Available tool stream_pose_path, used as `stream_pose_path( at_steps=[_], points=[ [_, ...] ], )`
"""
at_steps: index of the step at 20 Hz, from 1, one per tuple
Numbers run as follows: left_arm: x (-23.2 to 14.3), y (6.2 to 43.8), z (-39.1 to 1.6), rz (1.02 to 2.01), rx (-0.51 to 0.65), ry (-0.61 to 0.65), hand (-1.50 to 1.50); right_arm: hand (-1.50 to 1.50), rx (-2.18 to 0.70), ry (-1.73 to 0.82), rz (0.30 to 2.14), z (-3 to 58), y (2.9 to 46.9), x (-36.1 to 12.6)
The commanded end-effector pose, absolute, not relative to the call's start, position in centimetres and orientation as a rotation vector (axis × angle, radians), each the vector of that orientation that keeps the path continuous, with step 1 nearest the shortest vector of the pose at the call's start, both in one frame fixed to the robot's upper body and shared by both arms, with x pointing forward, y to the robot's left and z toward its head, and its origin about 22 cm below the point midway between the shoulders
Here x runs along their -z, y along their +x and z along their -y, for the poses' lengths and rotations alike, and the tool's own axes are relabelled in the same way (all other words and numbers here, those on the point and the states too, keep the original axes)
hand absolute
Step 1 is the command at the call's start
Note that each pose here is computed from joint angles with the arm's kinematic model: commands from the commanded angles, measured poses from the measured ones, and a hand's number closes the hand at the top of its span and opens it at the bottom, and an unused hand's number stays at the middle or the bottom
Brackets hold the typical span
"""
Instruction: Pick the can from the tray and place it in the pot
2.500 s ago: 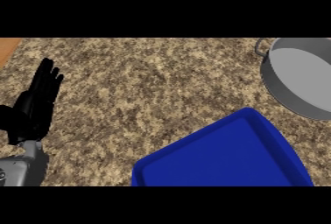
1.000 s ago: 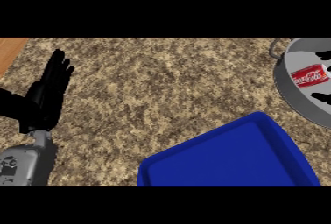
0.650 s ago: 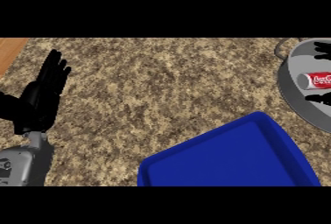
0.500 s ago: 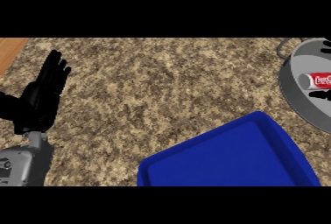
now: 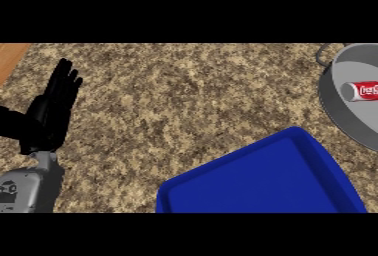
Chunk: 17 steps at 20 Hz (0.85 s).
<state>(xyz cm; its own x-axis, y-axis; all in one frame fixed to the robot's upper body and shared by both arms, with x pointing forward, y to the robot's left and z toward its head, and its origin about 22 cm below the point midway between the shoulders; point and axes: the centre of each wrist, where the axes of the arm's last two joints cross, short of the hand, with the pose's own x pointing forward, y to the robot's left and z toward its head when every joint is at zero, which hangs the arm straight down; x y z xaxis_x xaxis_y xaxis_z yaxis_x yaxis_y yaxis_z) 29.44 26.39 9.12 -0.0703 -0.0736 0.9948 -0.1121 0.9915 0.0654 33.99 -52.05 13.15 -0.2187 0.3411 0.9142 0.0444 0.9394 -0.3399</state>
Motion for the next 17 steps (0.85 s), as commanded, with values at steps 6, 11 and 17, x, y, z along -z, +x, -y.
stream_pose_path(
  at_steps=[6,11,17],
  points=[
    [-9.5,29.4,-27.4,1.666,-0.035,0.150,0.00,-1.50,-0.262,-0.165,1.809,56.1,30.2,-15.1],
    [-8.7,29.5,-26.7,1.652,-0.051,0.140,0.00,-1.50,-0.285,-0.173,1.806,56.7,29.6,-15.8],
    [-9.4,29.5,-26.2,1.661,-0.038,0.135,0.00,-1.50,-0.279,-0.159,1.790,57.0,29.1,-15.6]
  ],
)
